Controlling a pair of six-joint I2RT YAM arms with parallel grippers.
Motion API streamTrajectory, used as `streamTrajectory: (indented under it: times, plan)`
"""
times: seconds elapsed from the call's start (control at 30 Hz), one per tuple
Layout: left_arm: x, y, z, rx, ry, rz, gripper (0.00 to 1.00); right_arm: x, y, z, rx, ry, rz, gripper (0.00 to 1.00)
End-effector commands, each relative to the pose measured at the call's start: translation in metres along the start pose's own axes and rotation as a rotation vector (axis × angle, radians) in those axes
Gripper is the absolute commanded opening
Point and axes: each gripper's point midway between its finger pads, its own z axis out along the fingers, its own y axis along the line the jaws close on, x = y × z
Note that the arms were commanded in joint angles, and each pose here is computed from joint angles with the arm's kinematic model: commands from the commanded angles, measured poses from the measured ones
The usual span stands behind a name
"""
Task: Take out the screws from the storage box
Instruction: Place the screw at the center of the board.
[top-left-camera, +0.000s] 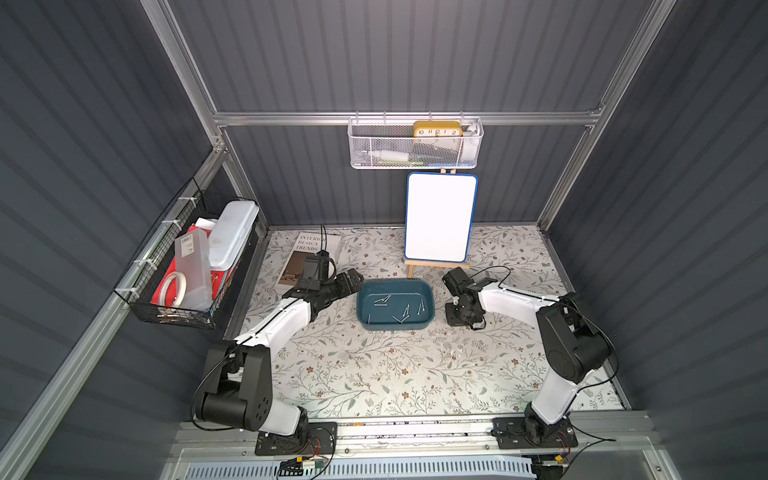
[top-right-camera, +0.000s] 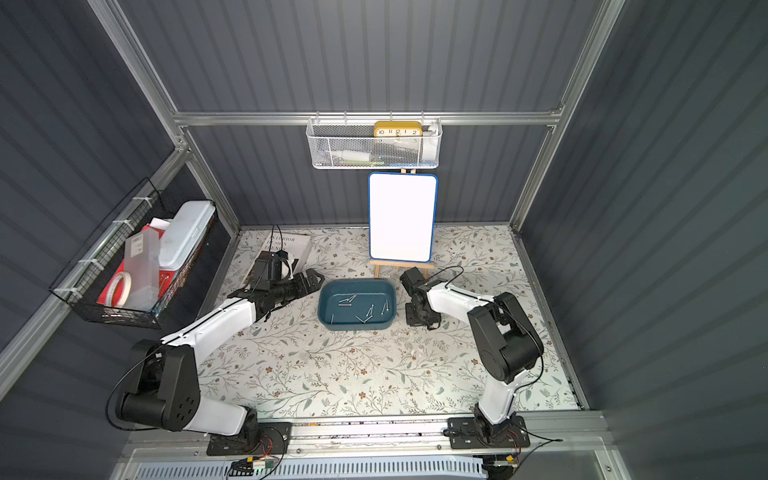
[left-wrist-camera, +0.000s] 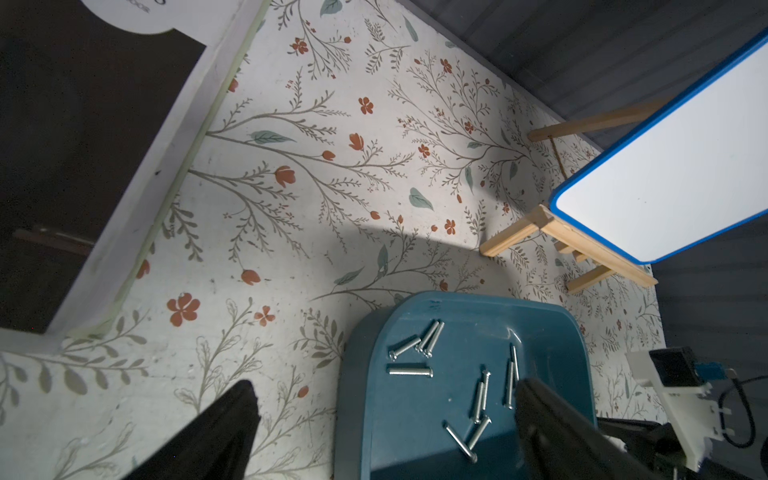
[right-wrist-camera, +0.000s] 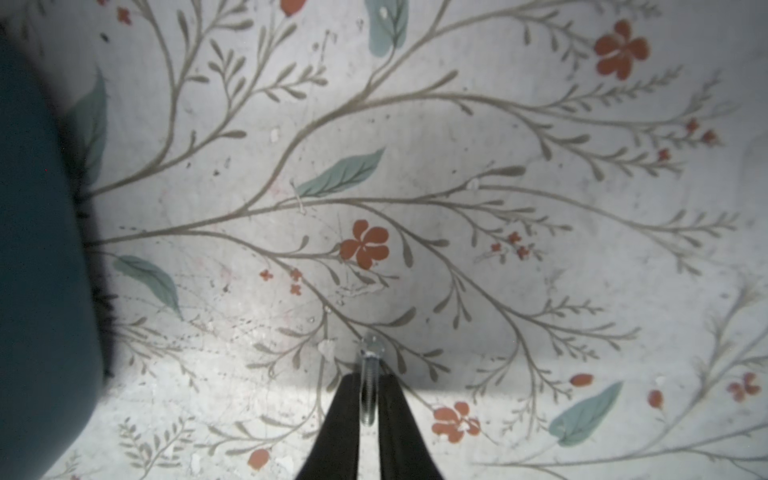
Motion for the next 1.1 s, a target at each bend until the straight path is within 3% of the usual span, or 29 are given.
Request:
streamTrajectory:
  times: [0.0, 0.43, 0.73, 0.9, 1.07]
  plan:
    - [-0.009, -0.002, -0.003, -0.019, -0.024, -0.010, 0.99, 0.005, -0.002, 0.004, 0.002, 0.016, 0.020, 0.17]
    - [-0.016, 0.000, -0.017, -0.043, -0.083, -0.085, 0.99, -0.011, -0.007, -0.046, -0.012, -0.093, 0.062, 0.21]
    - [-0.026, -0.018, -0.041, 0.037, -0.164, -0.080, 0.99, -0.020, 0.002, -0.120, -0.080, -0.224, 0.107, 0.25]
    - [-0.023, -0.033, -0.049, 0.143, -0.182, -0.083, 0.99, -0.034, 0.020, -0.156, -0.144, -0.241, 0.203, 0.23]
    - [-0.025, -0.028, -0.056, 0.105, -0.198, -0.102, 0.99, -0.044, 0.053, -0.185, -0.184, -0.321, 0.246, 0.24]
